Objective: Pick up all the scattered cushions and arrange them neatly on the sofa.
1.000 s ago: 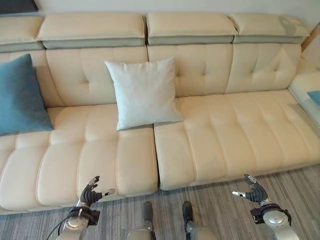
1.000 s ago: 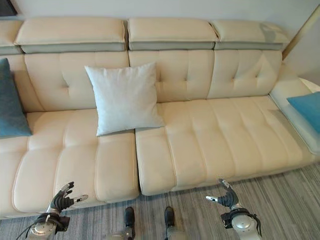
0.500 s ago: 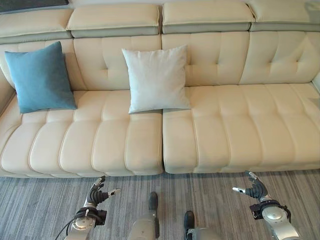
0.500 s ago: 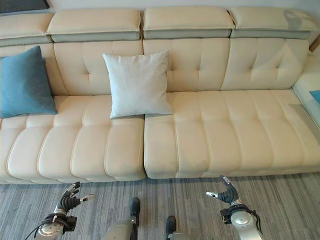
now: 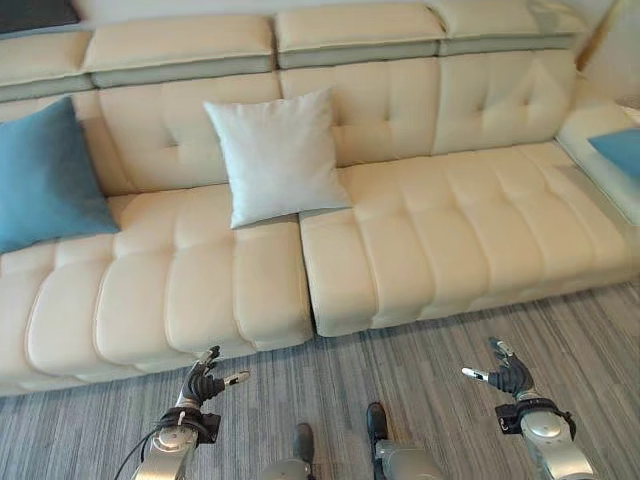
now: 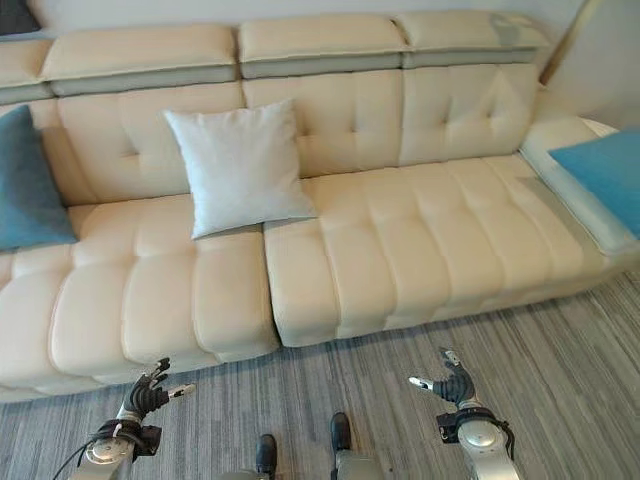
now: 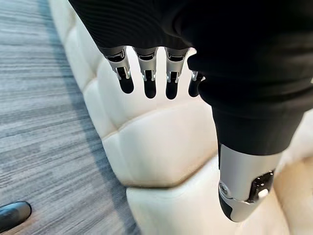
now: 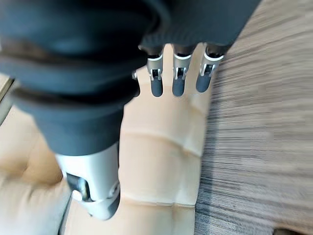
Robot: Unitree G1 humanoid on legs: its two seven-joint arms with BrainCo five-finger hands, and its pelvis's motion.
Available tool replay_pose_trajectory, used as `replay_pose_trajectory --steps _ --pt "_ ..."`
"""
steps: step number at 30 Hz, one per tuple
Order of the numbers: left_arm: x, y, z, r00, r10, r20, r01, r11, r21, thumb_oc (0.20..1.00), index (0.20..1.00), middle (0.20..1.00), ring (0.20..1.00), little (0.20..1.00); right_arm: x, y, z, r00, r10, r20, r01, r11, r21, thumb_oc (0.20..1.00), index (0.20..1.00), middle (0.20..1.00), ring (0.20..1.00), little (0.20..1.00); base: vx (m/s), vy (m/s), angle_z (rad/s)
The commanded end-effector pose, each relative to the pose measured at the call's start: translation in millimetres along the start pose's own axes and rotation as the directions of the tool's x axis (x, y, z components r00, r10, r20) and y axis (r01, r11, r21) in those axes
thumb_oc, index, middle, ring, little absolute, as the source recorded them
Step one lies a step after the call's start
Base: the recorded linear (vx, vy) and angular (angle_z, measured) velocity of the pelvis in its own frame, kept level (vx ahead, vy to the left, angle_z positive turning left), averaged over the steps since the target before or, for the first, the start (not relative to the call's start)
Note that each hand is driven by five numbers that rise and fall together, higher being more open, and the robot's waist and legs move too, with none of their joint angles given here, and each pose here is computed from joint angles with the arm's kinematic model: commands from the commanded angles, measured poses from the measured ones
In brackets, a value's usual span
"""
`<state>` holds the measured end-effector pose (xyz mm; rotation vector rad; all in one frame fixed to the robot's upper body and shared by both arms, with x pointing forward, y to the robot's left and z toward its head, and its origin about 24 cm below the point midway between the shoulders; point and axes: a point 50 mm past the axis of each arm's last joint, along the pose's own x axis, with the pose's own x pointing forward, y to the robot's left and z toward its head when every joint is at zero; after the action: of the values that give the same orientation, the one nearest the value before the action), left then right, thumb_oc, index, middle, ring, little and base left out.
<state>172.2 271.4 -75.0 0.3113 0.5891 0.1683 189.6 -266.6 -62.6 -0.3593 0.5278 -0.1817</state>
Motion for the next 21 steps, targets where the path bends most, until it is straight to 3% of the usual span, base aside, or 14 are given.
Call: replay_pose_trajectory --steps 1,11,17,21 --pt "2 16 16 0.997 0.026 0.079 -0.029 0.999 0.035 1.000 1.000 1.000 1.000 1.000 7 -7 19 0.997 -0.013 0.078 0.011 1.000 0.024 1.000 1.000 1.000 1.000 1.000 0.00 0.022 -1.12" --pt "0 10 20 0.995 -0.020 0.097 0.016 0.999 0.047 1.000 1.000 1.000 1.000 1.000 7 4 31 0.991 0.031 0.129 -0.030 1.000 -0.005 1.000 1.000 1.000 1.000 1.000 0.13 -0.156 -1.69" --pt "2 -10 26 0.989 -0.090 0.117 0.085 0.995 0.050 1.000 1.000 1.000 1.000 1.000 2 -16 20 0.996 -0.017 0.088 0.018 1.000 -0.018 1.000 1.000 1.000 1.000 1.000 0.23 -0.291 -0.42" --pt "-1 -15 24 0.988 -0.101 0.117 0.099 0.995 0.023 1.000 1.000 1.000 1.000 1.000 3 -13 26 0.993 -0.002 0.115 0.001 1.000 0.006 1.000 1.000 1.000 1.000 1.000 0.28 -0.065 -1.14"
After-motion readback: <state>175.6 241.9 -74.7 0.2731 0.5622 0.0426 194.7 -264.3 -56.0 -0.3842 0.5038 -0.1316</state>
